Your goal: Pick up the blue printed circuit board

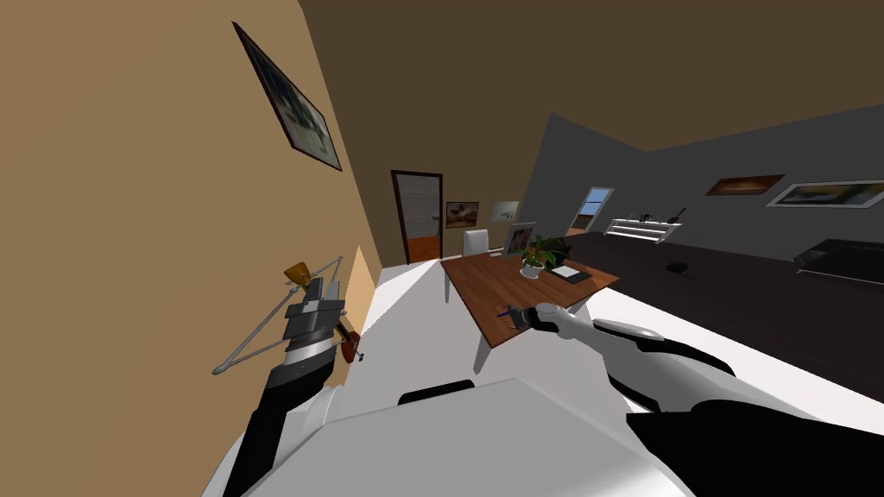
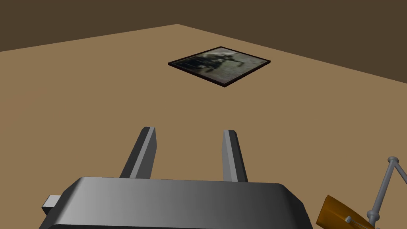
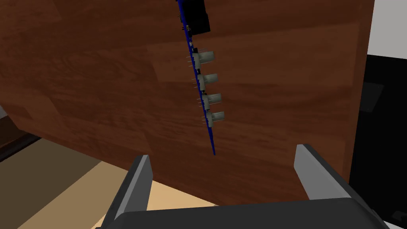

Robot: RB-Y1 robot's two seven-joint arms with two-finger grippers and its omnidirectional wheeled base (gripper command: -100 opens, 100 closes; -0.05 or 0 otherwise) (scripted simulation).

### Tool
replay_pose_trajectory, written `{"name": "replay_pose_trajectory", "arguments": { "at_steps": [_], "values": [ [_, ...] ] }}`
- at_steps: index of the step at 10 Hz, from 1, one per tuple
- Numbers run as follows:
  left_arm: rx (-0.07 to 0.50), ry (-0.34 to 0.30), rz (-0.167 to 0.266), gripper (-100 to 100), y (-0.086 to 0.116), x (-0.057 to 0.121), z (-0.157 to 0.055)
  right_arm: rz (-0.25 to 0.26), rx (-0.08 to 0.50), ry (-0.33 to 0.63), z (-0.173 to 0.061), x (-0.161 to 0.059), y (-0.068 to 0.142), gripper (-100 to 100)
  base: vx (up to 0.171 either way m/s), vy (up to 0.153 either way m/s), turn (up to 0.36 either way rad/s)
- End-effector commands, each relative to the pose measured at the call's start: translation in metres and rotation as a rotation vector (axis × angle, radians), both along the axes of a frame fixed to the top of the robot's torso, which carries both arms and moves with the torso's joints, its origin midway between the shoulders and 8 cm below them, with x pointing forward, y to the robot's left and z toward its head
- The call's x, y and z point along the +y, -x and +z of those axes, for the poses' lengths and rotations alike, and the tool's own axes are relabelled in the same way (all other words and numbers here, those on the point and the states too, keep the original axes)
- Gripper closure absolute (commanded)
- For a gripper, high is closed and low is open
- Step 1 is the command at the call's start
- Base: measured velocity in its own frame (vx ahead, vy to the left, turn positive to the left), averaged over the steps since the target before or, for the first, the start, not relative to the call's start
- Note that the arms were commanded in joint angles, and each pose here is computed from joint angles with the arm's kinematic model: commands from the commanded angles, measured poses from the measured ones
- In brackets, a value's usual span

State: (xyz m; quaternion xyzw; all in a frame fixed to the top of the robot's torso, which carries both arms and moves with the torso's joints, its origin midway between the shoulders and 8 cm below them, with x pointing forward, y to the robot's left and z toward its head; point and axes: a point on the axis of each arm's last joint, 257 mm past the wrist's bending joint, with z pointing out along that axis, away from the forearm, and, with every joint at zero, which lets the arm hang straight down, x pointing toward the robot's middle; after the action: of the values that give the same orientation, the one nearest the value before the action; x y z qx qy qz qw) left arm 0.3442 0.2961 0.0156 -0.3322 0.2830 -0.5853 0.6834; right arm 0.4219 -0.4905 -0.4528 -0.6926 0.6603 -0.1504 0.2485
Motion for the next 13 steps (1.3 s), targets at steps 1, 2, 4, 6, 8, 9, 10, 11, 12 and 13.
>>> {"name": "replay_pose_trajectory", "arguments": {
  "at_steps": [1, 2, 4, 6, 8, 9, 10, 11, 12, 13],
  "values": [
    [0.0, 0.0, 0.0, 0, 0.0, 0.0, 0.0, 0.009, 0.015, 0.043, -0.005, -0.013, 0.008, -100, 0.038, -0.03, 0.092],
    [0.0, 0.0, 0.0, 0, 0.0, 0.0, 0.0, 0.009, 0.015, 0.043, -0.005, -0.013, 0.008, -100, 0.03, -0.033, 0.065],
    [0.0, 0.0, 0.0, 0, 0.0, 0.0, 0.0, 0.015, 0.027, 0.072, -0.009, -0.022, 0.014, -100, 0.017, -0.018, 0.044],
    [0.0, 0.0, 0.0, 0, 0.0, 0.0, 0.0, 0.024, 0.048, 0.11, -0.015, -0.032, 0.024, -100, 0.043, -0.035, 0.109],
    [0.0, 0.0, 0.0, 0, 0.0, 0.0, 0.0, 0.021, 0.044, 0.104, -0.015, -0.03, 0.022, -100, 0.036, -0.036, 0.032],
    [0.0, 0.0, 0.0, 0, 0.0, 0.0, 0.0, 0.023, 0.045, 0.106, -0.015, -0.031, 0.022, 0, 0.0, 0.0, 0.0],
    [0.0, 0.0, 0.0, 0, 0.0, 0.0, 0.0, 0.015, 0.044, 0.105, -0.027, -0.021, 0.024, -100, 0.032, -0.045, 0.047],
    [0.0, 0.0, 0.0, 0, 0.0, 0.0, 0.0, 0.015, 0.044, 0.105, -0.027, -0.021, 0.024, -100, 0.036, -0.051, 0.038],
    [0.0, 0.0, 0.0, 0, 0.0, 0.0, 0.0, 0.011, 0.043, 0.105, -0.033, -0.016, 0.025, -100, 0.025, -0.045, 0.03],
    [0.0, 0.0, 0.0, 0, 0.0, 0.0, 0.0, 0.015, 0.044, 0.103, -0.03, -0.019, 0.027, -100, 0.01, -0.021, 0.009]
  ]
}}
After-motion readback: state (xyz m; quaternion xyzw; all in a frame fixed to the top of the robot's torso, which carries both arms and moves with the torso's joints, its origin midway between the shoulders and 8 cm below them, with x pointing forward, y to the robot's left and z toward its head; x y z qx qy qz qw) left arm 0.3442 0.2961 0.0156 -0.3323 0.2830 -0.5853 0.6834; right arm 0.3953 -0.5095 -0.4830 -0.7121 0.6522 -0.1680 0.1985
